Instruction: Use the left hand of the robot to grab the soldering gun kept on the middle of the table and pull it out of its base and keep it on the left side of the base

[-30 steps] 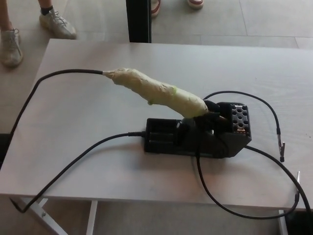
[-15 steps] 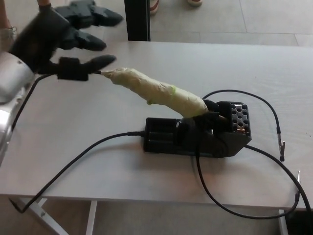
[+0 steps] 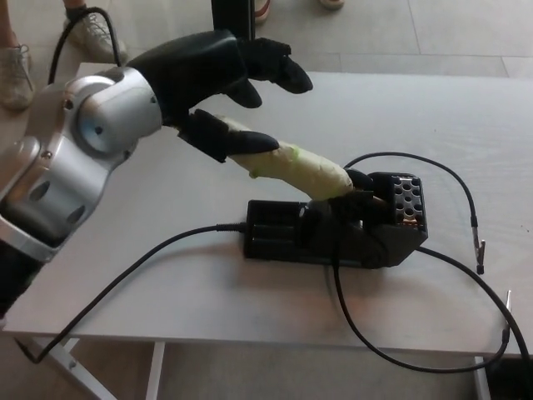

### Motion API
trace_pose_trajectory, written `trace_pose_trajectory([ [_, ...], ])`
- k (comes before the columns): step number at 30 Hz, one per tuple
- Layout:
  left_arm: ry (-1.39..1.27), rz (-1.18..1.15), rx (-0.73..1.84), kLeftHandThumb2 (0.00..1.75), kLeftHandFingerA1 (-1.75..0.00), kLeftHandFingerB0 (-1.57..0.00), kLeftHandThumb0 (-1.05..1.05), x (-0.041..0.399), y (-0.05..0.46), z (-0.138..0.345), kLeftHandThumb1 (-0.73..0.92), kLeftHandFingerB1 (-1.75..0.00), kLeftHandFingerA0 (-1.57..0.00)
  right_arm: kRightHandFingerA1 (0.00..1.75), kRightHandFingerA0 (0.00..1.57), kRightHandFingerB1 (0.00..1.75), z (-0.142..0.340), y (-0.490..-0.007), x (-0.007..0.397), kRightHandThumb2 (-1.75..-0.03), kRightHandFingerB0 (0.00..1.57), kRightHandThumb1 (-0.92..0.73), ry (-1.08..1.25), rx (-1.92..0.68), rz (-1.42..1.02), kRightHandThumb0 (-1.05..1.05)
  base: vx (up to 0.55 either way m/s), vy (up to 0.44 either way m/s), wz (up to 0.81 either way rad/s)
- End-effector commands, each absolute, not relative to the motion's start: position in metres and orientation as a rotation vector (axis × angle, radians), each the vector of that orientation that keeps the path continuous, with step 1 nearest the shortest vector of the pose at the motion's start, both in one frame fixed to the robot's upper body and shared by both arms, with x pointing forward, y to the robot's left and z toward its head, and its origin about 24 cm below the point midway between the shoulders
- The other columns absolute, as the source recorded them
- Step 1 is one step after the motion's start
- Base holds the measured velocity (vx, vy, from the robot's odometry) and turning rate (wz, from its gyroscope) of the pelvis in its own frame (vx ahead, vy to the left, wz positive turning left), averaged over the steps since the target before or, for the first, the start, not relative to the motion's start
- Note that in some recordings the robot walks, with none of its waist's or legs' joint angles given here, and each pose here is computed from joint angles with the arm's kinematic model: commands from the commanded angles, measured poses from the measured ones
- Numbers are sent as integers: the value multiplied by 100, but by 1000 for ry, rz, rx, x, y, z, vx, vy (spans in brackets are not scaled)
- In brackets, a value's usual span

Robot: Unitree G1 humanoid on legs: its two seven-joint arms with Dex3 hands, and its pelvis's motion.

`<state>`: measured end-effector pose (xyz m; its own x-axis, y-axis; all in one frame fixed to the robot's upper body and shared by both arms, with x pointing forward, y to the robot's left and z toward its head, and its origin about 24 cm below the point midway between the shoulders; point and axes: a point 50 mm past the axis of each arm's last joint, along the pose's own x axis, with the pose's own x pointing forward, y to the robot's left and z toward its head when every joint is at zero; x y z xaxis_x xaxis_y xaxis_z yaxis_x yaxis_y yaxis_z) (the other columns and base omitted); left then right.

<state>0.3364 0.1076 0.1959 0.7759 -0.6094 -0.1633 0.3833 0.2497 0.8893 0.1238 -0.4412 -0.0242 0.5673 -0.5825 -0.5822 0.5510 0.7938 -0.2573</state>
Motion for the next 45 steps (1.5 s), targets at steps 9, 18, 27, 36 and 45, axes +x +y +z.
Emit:
trace_pose_trajectory([
  [9, -71, -819, 1439, 64, -43, -16, -67, 329, 106, 196, 84, -29, -15, 130, 95, 144, -6, -452, 130, -77, 1, -65, 637, -90, -661, -105, 0, 0, 0],
  [18, 108, -892, 1497, 65, -34, 0, -77, 329, 111, 181, 85, -11, 0, 132, 96, 147, -5, -452, 132, -79, 3, -65, 631, -76, -672, -105, 0, 0, 0],
  [27, 128, -912, 1496, 107, -18, 0, -93, 328, 111, 176, 72, -6, 0, 127, 95, 145, -3, -453, 134, -82, 8, -62, 623, -74, -670, -105, 0, 0, 0],
  [36, -89, -738, 1305, 60, -100, -22, -43, 324, 110, 171, 71, -33, -96, 130, 99, 146, -2, -453, 136, -84, 9, -60, 616, -72, -673, -105, 0, 0, 0],
  [45, -327, -675, 1284, 87, -135, -96, -8, 316, 109, 164, 65, -86, -95, 128, 102, 152, -1, -454, 137, -90, 9, -56, 622, -93, -674, -105, 0, 0, 0],
])
